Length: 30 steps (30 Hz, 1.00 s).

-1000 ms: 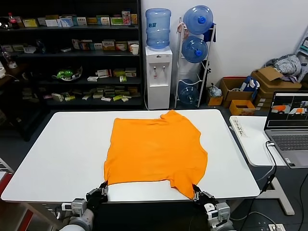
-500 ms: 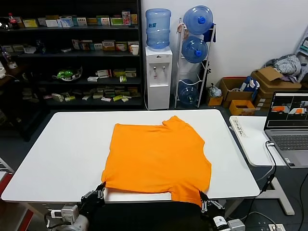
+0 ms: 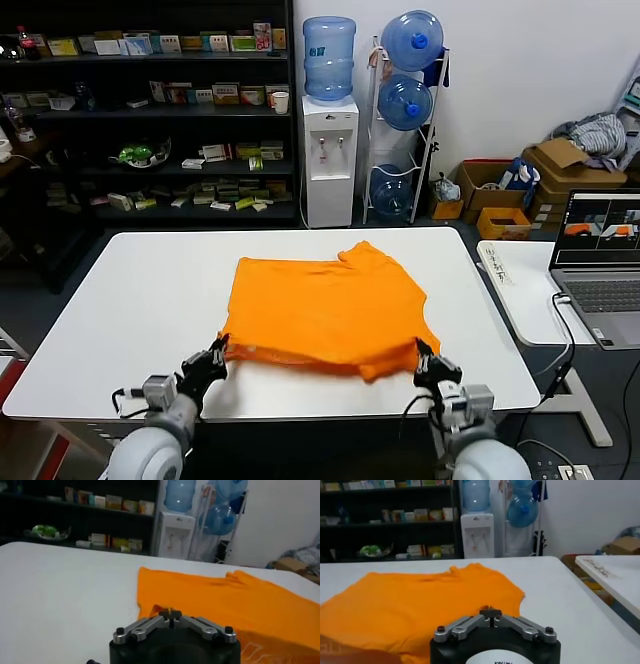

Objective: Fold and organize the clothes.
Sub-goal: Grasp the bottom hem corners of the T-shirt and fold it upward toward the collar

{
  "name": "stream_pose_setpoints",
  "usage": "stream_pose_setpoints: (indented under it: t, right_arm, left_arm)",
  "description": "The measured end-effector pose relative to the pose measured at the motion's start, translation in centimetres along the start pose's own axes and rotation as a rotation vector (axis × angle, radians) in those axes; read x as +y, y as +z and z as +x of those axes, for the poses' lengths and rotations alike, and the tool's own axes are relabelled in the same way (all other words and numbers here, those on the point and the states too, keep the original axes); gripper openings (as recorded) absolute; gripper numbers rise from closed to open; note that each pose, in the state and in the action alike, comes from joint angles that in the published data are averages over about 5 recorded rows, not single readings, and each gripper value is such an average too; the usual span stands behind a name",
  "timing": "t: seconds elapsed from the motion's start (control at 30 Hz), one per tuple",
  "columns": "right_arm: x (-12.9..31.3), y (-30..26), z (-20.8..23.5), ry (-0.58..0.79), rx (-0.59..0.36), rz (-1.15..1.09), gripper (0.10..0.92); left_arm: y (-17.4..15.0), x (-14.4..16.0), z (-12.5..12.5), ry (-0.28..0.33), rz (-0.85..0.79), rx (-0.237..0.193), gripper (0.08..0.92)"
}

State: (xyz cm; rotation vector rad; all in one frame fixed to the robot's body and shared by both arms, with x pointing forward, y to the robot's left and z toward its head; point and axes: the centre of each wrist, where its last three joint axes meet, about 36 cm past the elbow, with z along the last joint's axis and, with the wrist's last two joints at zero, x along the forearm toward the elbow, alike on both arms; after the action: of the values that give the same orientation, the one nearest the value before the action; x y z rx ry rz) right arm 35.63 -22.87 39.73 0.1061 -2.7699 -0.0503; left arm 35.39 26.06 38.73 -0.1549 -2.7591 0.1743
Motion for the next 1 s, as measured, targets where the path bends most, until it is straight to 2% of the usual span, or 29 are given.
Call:
stream_pose_setpoints:
  t: [0.3, 0.57, 0.73, 1.0]
  right_arm:
    - [0.3, -1.8, -4.9, -0.008, -0.01, -0.005, 0.125]
    - [0.4, -2.5, -7.1, -0.017, -0.006, 0.003, 0.133]
    - [0.3, -2.8, -7.5, -0.03, -0.013, 0.01, 0.25]
    - [-0.9, -2.7, -6.6, -0.037, -0.04, 0.062, 0.476]
  left_arm:
    - [-1.2, 1.2, -5.4, -0.021, -0.024, -0.018, 0.099]
    - [-1.5, 1.8, -7.9, -0.026, -0.039, -0.007, 0.099]
    - [-1.6, 2.0, -8.5, -0.023, -0.042, -0.001, 0.141]
    - [-1.7, 2.5, -8.0, -0.029, -0.052, 0.01, 0.372]
